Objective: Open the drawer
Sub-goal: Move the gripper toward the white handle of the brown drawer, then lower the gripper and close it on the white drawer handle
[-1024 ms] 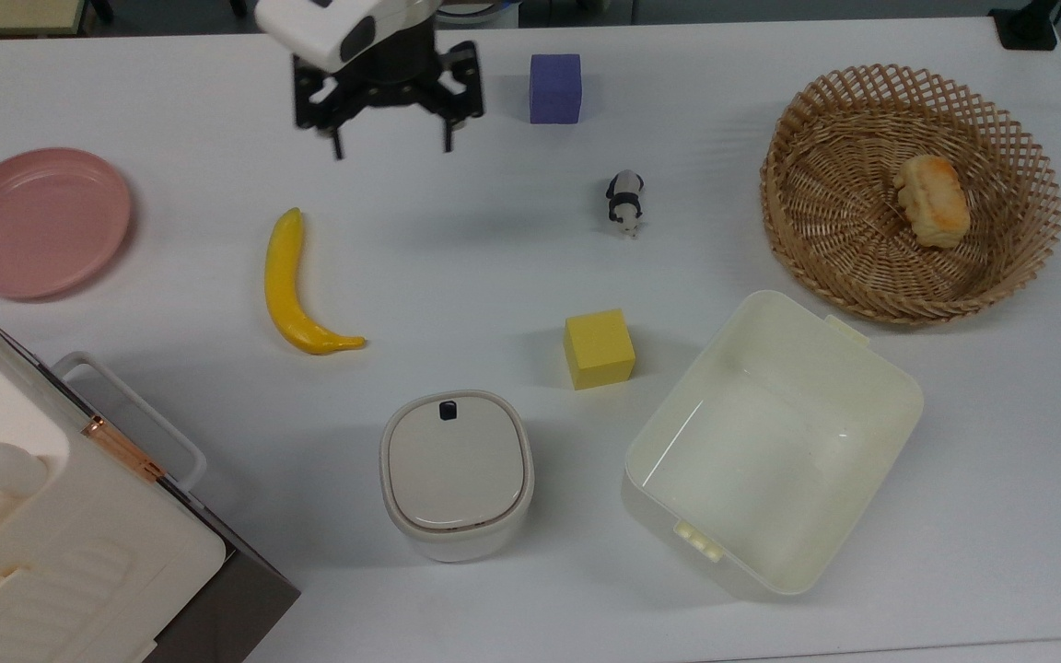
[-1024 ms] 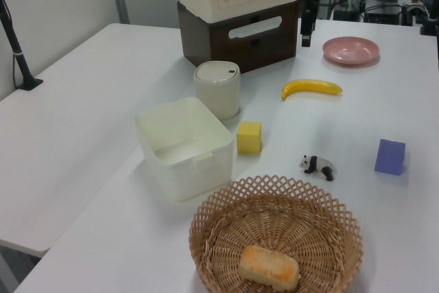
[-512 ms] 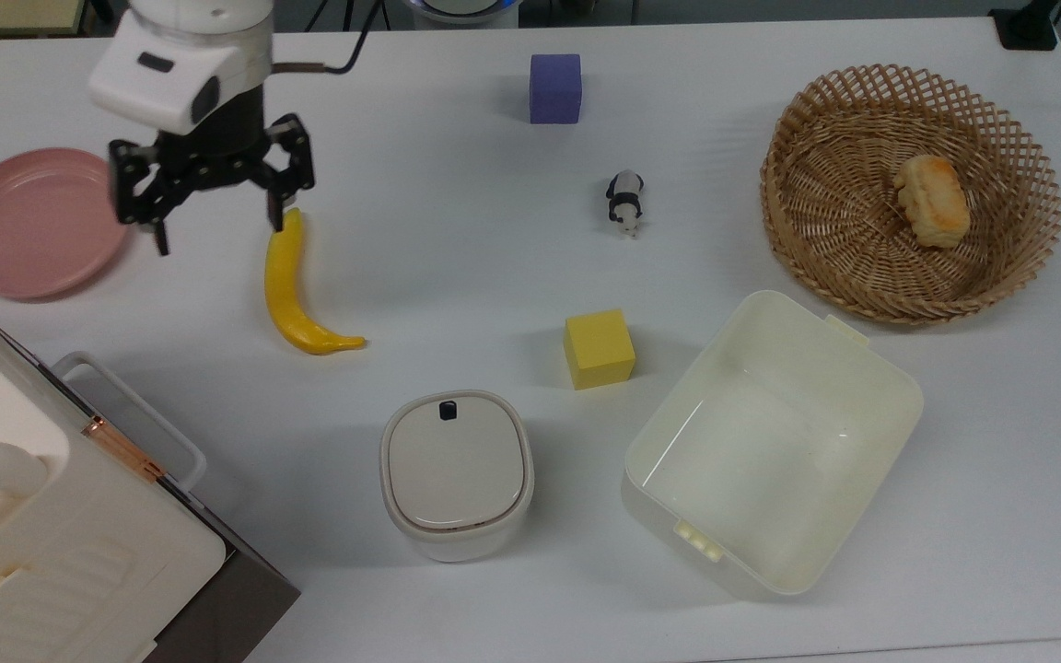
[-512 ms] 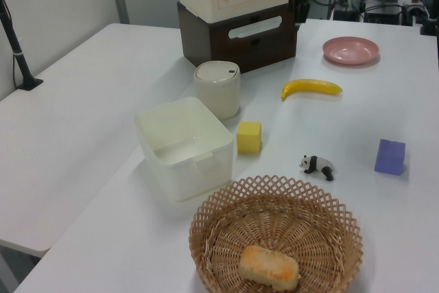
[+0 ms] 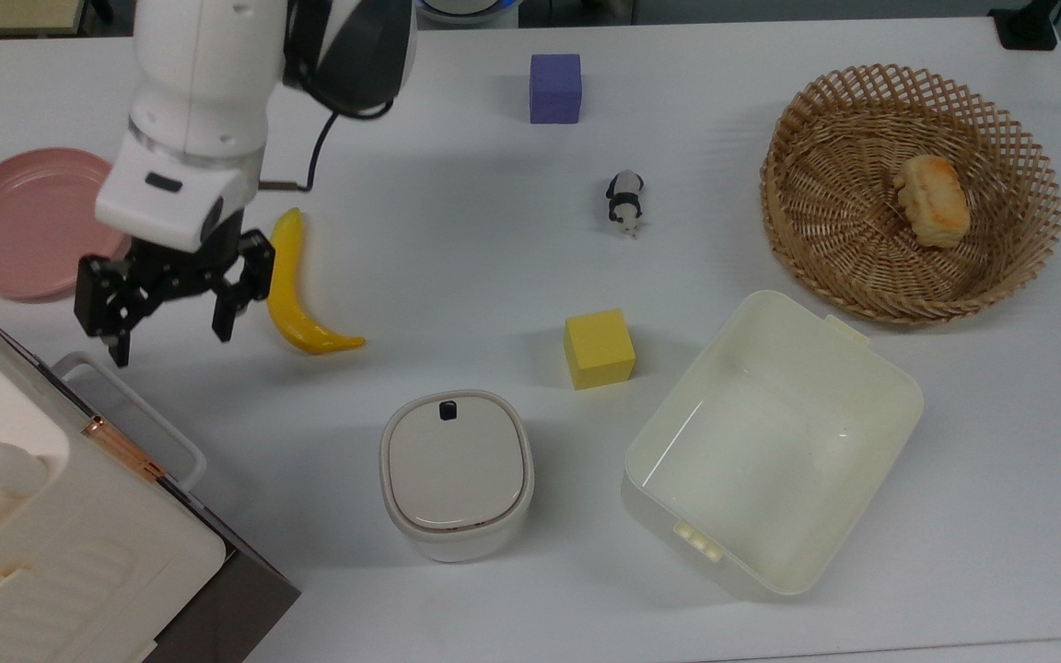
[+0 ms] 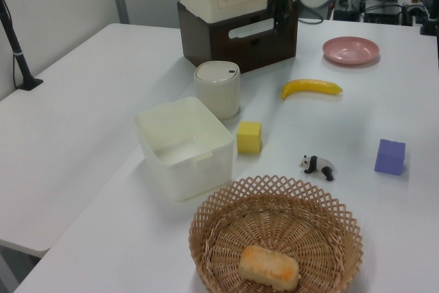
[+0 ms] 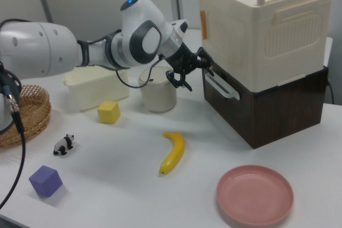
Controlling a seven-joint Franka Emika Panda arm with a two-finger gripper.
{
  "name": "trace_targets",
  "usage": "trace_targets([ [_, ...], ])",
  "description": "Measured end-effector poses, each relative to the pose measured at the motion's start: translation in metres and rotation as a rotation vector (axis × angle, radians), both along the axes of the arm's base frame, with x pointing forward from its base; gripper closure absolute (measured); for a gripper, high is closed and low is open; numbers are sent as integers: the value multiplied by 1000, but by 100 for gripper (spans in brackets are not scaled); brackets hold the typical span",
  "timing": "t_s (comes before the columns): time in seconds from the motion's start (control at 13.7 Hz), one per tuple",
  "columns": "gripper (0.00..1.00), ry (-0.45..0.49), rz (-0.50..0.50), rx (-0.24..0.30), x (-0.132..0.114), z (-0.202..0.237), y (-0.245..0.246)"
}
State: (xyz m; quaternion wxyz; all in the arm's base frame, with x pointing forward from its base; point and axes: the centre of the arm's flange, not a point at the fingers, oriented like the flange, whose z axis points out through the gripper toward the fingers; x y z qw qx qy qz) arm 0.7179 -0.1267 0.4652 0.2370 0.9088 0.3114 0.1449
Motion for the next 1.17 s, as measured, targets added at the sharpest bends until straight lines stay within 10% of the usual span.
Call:
trace_targets([
  [0.88,67,-91,169,-200,24,-52,-5],
  [1.17,71,-93,187,-208,25,-57,-1],
])
